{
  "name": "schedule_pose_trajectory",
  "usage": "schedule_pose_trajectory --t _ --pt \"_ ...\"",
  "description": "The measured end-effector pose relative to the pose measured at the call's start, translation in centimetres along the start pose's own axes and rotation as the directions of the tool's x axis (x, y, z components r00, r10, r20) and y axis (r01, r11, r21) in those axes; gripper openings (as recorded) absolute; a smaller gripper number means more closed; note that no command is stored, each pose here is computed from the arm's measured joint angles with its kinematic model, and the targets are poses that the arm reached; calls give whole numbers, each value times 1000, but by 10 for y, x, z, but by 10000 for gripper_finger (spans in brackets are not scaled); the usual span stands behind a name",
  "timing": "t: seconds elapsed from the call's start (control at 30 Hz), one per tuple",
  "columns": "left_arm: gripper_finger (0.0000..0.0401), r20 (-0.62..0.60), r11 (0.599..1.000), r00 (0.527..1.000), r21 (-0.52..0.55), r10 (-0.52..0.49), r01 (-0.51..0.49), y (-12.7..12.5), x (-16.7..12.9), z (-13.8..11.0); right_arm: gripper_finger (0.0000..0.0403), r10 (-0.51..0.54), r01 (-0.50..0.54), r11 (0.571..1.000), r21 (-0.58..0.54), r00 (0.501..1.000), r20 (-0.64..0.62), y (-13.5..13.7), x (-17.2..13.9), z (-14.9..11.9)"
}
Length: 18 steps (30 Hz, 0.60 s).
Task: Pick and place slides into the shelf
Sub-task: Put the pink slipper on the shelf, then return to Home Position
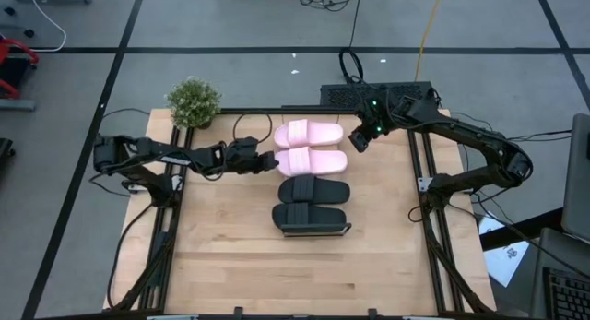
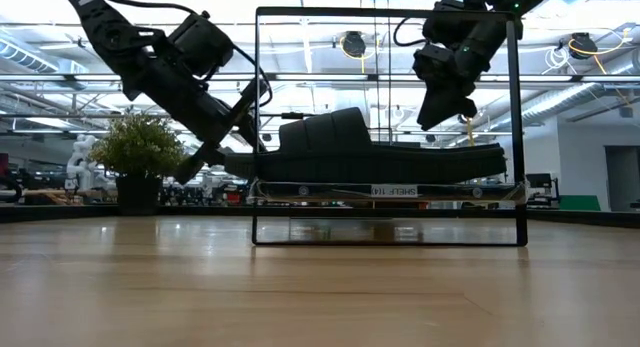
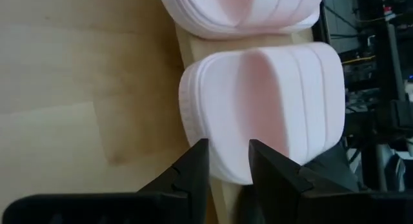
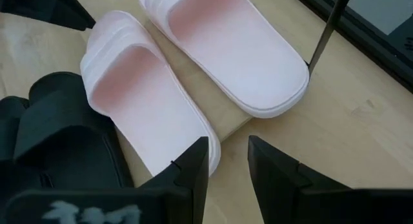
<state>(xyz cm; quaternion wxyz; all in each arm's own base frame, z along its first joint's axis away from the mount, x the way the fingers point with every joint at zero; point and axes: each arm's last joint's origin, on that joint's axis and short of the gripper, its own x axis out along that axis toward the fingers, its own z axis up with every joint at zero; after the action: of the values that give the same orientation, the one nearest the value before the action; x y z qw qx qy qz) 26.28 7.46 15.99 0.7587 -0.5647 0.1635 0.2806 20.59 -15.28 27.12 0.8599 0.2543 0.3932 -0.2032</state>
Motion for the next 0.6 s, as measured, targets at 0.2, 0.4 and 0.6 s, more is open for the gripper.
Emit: schedule_pose_trajectory --t 0.2,0.4,0.6 --pt "115 8 1000 1000 11 21 -21 -3 -20 7 100 -5 5 1000 5 999 -42 0 0 -4" --pt "115 23 996 997 39 74 -75 -4 -58 15 100 -10 8 999 -37 999 -53 -2 0 -5" --pt "115 1 991 994 75 113 -113 -1 -102 11 100 -76 74 997 -25 993 -85 -12 -11 -11"
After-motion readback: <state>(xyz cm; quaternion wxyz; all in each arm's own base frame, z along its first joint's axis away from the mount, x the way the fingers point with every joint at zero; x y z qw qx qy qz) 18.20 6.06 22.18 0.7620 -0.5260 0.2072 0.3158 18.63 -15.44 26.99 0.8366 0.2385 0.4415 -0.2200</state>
